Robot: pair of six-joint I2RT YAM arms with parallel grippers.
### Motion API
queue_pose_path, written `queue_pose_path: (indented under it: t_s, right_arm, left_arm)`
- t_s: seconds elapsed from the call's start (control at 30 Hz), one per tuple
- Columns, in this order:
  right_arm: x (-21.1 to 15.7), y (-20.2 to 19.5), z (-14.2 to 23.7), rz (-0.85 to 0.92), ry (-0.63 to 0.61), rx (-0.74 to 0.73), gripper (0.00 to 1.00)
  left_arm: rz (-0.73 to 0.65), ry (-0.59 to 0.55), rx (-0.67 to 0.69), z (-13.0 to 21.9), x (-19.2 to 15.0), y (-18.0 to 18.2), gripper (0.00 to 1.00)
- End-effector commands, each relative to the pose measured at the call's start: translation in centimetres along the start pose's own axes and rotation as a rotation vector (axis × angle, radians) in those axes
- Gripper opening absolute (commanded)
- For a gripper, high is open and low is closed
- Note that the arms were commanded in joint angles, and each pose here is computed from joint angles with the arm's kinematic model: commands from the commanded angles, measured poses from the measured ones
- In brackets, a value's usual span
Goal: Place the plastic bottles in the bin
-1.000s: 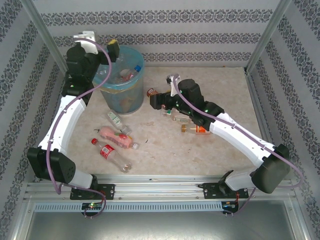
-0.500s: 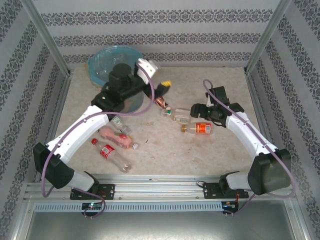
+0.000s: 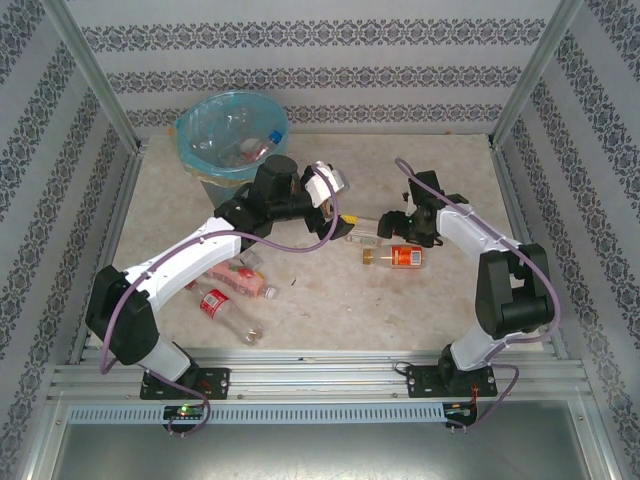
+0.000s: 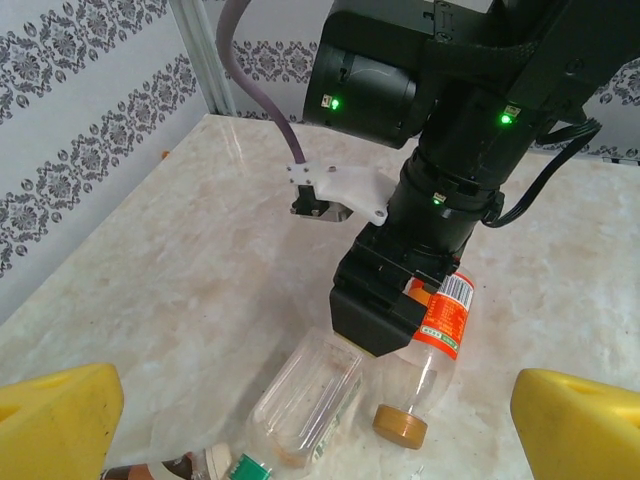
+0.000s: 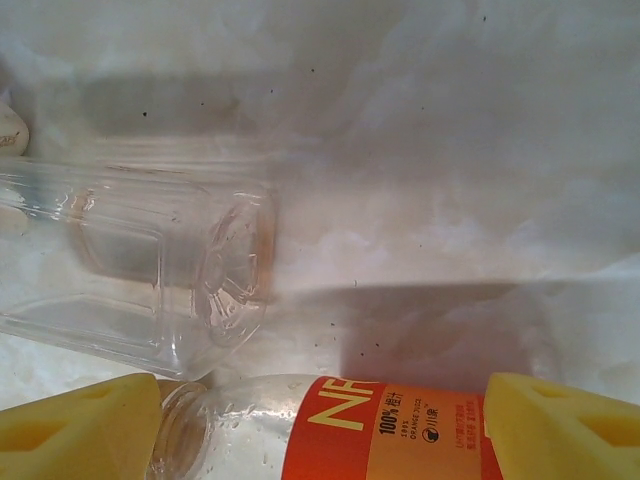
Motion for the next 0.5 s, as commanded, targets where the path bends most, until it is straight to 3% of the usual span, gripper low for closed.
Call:
queue_pose_path:
  t_s: [0.0,0.17,0.47]
  right_arm:
    - [-1.5,-0.3,0.2,-0.018,0.026,0.018,0.84]
    - [-3.8,0.8,0.6,-0.036,0.06,0.09,0.85]
    - [-7.2,1.7,1.0,-0.012,0.11,0.082,0.9]
  left_arm:
    - [-0.019,-0.028,-0.004,0.0,0.9,0.0,1.0]
    - [-0.055,-0.01,0.01,0.1,0.6,0.1,1.0]
    - [-0.075,0.013,0.094,0.5,1.0,1.6,1.0]
Point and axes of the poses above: each hand's point on the last joint's axis, 136 mm out from that joint toward the fingers, its own z axis back along the fingers, its own y axis along the line the jaws close on, x = y × z, the point moved 1 cm from there along z, back along the fingers, and after that the axes turned 1 degree about z, right-handed, at the moved point
